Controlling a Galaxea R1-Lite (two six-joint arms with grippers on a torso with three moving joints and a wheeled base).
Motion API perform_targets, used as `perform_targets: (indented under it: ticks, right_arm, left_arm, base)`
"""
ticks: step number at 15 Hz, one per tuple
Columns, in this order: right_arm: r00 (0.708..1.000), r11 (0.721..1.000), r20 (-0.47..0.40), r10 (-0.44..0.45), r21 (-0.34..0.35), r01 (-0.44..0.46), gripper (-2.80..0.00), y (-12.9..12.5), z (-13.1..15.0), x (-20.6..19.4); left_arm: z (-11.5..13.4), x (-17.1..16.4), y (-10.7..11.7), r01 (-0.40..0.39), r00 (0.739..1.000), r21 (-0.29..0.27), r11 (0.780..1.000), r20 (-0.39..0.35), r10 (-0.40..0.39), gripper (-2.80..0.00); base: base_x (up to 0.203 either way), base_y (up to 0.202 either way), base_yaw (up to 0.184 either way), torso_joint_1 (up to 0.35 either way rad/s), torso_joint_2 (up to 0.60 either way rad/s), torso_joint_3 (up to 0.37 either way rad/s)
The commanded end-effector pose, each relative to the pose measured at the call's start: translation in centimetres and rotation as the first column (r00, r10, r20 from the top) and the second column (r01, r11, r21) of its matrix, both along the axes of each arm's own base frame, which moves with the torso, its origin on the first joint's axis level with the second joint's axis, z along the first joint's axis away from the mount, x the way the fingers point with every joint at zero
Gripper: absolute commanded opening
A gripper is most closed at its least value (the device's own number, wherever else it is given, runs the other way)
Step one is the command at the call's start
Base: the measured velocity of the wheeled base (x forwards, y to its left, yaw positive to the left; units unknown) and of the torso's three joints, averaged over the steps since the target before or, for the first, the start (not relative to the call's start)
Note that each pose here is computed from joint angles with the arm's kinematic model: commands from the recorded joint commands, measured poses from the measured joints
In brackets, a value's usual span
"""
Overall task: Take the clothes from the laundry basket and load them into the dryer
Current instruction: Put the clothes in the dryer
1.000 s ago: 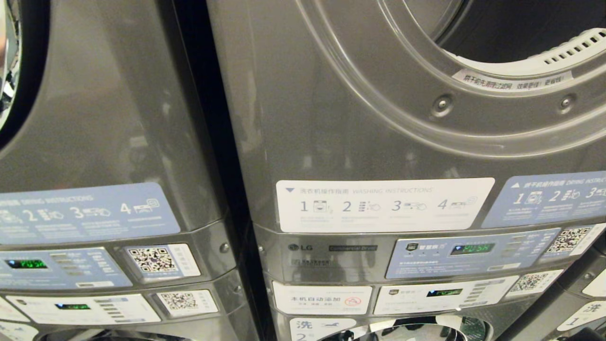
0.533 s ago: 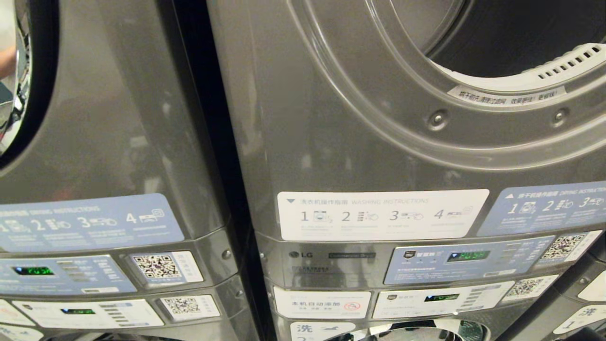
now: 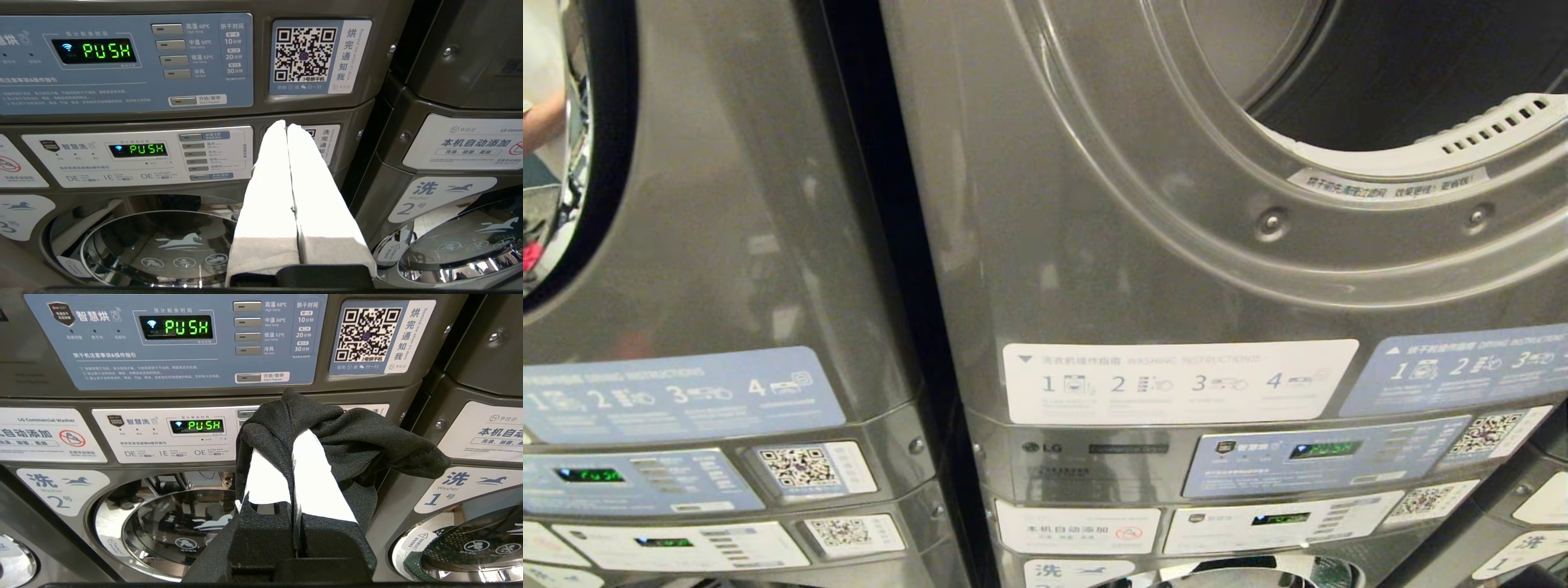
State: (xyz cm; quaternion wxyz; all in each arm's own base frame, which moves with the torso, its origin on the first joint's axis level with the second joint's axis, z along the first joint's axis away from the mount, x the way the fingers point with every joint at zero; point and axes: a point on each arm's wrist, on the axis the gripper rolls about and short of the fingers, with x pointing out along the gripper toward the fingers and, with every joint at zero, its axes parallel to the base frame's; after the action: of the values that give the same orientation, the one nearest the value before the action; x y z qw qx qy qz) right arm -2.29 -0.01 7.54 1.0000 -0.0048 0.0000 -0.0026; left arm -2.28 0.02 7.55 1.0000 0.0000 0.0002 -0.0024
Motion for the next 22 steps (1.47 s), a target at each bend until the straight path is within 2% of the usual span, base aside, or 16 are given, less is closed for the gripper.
perform_targets:
  ticks: [1,22]
  right_arm:
    - [1.0,1.0,0.0,0.001,-0.001,-0.001,-2.8,0.0,-0.01,-0.01]
    - [1.0,1.0,0.0,0.0,0.0,0.0,-2.8,0.0,-0.01,-0.01]
  left_arm:
    - [0.0,0.0,0.0,0.0,1.0,0.0,1.0,0.0,0.0,-2.8]
    - [0.0,0.0,0.0,0.0,1.0,0.0,1.0,0.0,0.0,-2.8]
  base:
    - [0.0,0.0,0.0,0.051,-0.11,-0.056]
    - [0.0,0.0,0.0,0.061,-0.12,-0.062]
